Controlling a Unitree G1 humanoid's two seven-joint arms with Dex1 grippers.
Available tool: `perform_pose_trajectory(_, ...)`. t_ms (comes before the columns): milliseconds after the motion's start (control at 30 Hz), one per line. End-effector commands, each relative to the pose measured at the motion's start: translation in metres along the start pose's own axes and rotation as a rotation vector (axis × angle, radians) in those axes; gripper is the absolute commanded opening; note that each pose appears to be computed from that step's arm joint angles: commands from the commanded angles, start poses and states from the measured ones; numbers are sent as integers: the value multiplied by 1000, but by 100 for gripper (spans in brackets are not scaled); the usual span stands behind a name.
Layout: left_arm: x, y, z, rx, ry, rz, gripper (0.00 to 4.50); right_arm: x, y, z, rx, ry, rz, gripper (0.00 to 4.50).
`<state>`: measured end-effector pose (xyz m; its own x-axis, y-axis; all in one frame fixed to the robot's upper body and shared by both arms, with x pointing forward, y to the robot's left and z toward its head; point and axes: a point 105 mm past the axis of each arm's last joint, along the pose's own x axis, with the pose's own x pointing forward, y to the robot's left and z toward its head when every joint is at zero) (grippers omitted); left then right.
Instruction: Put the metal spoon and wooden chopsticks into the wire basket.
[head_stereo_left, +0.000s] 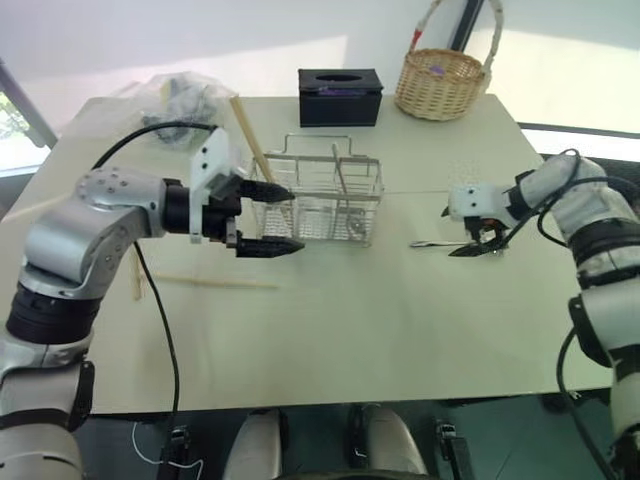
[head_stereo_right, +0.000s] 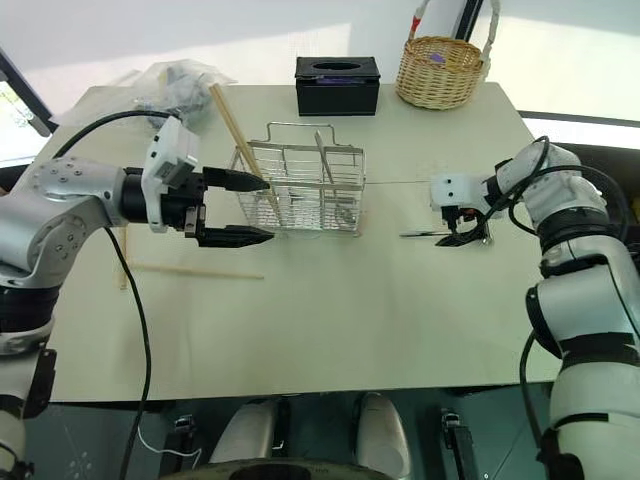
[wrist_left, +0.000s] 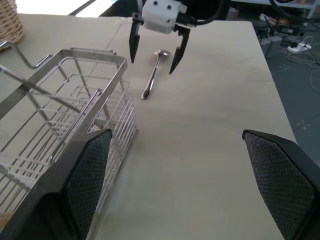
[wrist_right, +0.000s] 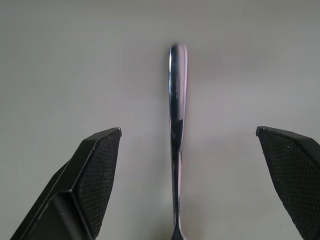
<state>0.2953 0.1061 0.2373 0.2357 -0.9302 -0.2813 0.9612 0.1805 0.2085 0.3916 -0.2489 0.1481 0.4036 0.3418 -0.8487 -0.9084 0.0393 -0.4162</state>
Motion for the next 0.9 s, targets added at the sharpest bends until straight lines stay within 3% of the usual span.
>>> perform_pose_trajectory(33,-1,-2,10,37,-5,1,442,-4,-8,-6,3,53,-43,450)
perform_pose_trajectory(400,-8,-7,9,23,15,17,442,4,-8,-18,53,158,-58,450)
perform_pose_trajectory(500,-8,-5,12,21,6,26,450,6,-6,-19,43,170,-43,360)
perform_pose_trajectory(733,-9,-2,17,27,-8,46,450,8,-2,-22,51,170,-24,3)
perform_pose_trajectory(900,-10,2,19,31,-18,59,450,8,-1,-21,45,163,-20,3)
